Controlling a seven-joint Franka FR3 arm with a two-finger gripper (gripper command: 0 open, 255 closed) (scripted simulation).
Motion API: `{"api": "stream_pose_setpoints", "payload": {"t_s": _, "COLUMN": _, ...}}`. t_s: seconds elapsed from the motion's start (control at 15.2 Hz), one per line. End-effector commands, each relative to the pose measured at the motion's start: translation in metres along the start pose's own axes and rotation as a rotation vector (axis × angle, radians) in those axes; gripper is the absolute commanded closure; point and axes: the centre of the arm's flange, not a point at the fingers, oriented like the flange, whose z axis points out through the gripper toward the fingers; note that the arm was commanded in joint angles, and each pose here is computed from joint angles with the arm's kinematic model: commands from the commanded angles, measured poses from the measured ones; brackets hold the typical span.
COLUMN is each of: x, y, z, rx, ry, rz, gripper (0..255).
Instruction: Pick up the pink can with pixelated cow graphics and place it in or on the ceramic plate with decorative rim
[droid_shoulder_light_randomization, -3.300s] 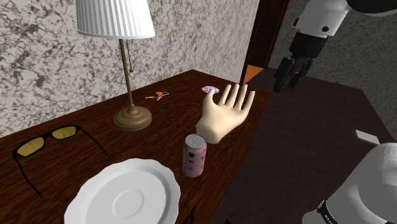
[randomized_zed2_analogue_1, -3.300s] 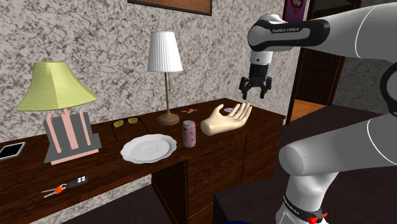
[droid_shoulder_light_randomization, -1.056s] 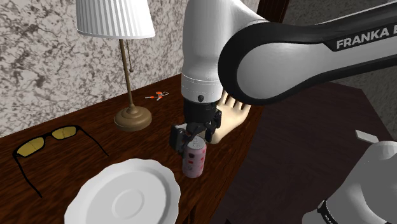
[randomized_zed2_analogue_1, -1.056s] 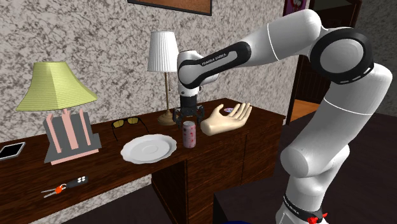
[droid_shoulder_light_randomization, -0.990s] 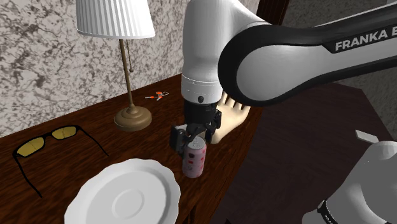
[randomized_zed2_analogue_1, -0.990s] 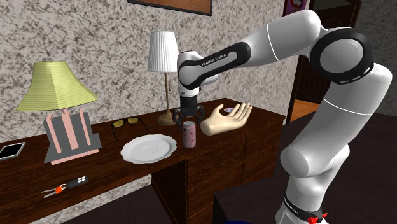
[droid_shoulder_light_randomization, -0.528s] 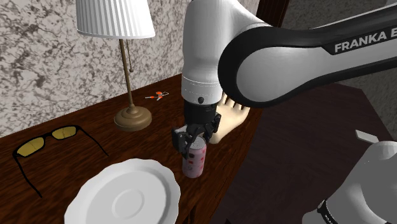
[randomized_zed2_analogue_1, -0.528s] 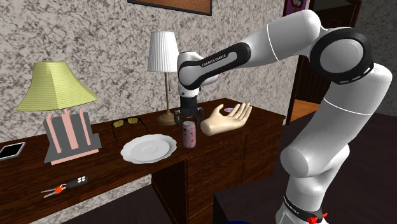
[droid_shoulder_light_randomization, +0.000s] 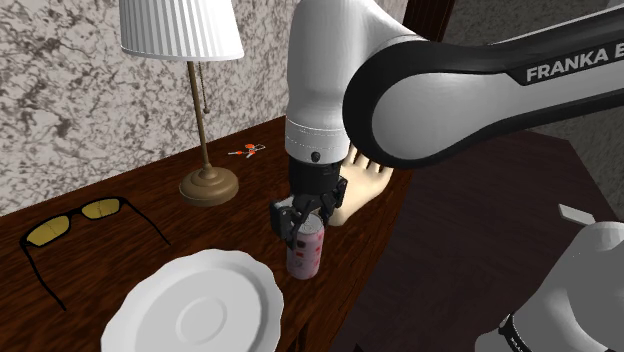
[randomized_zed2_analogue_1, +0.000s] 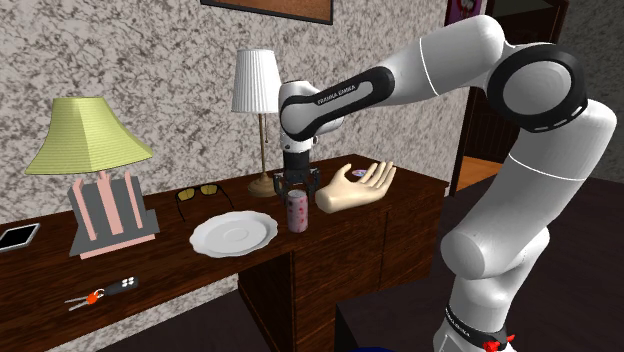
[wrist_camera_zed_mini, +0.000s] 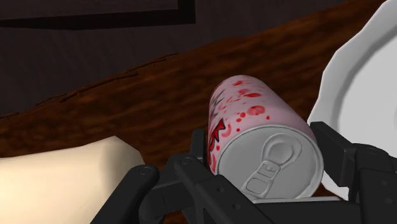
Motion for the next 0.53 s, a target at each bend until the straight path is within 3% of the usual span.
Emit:
{"api": "stream_pose_setpoints", "payload": {"t_s": 0.0, "x": 0.000, "y": 0.000, "z": 0.001, "rx": -0.001, "ry": -0.003, "rz": 0.000, "gripper": 255}}
{"api": "stream_pose_setpoints", "payload": {"t_s": 0.46, "x": 0.000, "y": 0.000, "z": -0.036, "rx": -0.001, "ry": -0.003, "rz": 0.000, "gripper": 255}}
